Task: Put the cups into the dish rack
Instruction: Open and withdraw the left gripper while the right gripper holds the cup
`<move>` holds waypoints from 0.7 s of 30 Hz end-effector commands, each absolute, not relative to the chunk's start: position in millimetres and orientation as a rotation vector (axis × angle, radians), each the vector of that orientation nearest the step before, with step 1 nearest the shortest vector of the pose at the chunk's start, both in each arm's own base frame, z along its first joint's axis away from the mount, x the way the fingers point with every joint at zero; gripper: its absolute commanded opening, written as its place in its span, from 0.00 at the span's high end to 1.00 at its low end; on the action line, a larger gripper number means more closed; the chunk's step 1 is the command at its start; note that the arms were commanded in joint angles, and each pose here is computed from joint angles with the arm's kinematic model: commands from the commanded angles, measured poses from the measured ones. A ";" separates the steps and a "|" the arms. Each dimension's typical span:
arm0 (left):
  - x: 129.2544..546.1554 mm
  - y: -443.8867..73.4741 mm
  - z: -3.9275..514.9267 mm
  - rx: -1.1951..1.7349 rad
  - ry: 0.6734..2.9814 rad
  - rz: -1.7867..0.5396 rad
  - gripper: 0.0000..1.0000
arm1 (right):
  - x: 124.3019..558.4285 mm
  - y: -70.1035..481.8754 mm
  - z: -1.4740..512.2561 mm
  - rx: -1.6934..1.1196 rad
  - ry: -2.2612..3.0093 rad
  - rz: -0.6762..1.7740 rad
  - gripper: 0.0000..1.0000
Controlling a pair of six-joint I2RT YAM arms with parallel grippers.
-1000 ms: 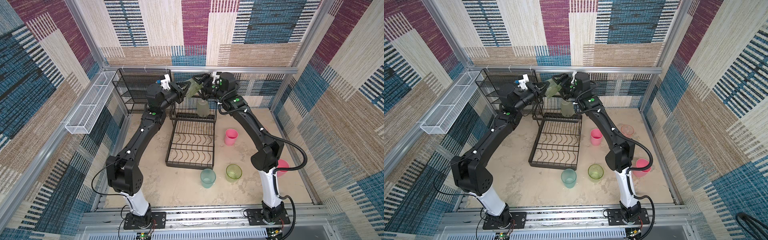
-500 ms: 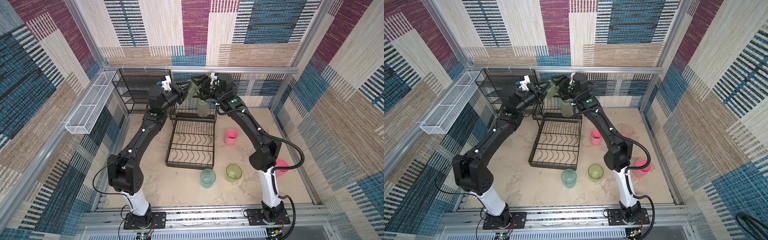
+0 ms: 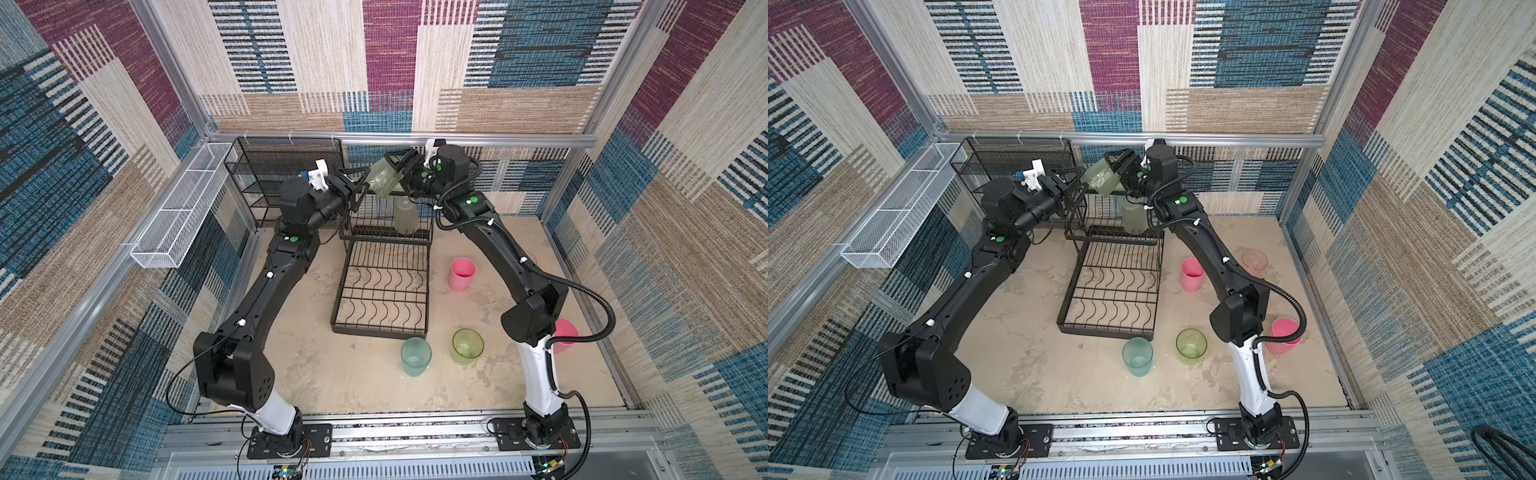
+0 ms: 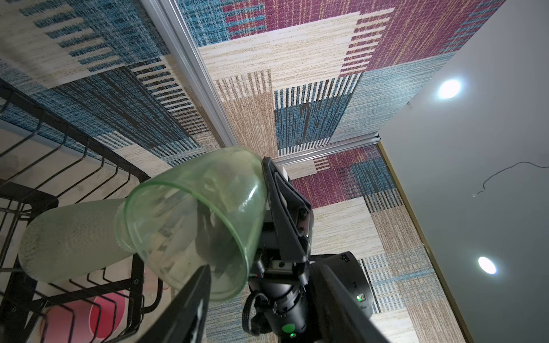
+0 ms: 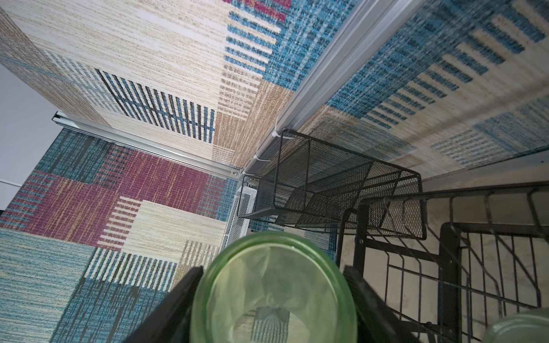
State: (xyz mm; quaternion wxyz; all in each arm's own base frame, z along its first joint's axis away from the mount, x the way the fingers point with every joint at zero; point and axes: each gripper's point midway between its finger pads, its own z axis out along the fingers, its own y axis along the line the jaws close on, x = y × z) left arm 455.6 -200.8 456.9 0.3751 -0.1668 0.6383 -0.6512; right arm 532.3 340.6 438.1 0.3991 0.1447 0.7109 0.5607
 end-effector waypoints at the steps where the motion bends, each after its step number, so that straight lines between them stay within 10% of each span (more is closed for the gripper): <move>1: 439.4 -199.2 458.5 -0.345 1.659 -1.643 0.38 | 533.5 334.6 447.7 0.326 1.755 1.354 0.35; 11: 406.4 -158.1 402.8 -0.367 1.956 -1.323 0.30 | 526.6 329.0 464.6 0.163 1.676 1.035 0.34; 21: 361.3 -91.8 351.1 -0.346 2.170 -0.756 0.00 | 497.9 359.7 473.6 -0.040 1.577 0.606 0.33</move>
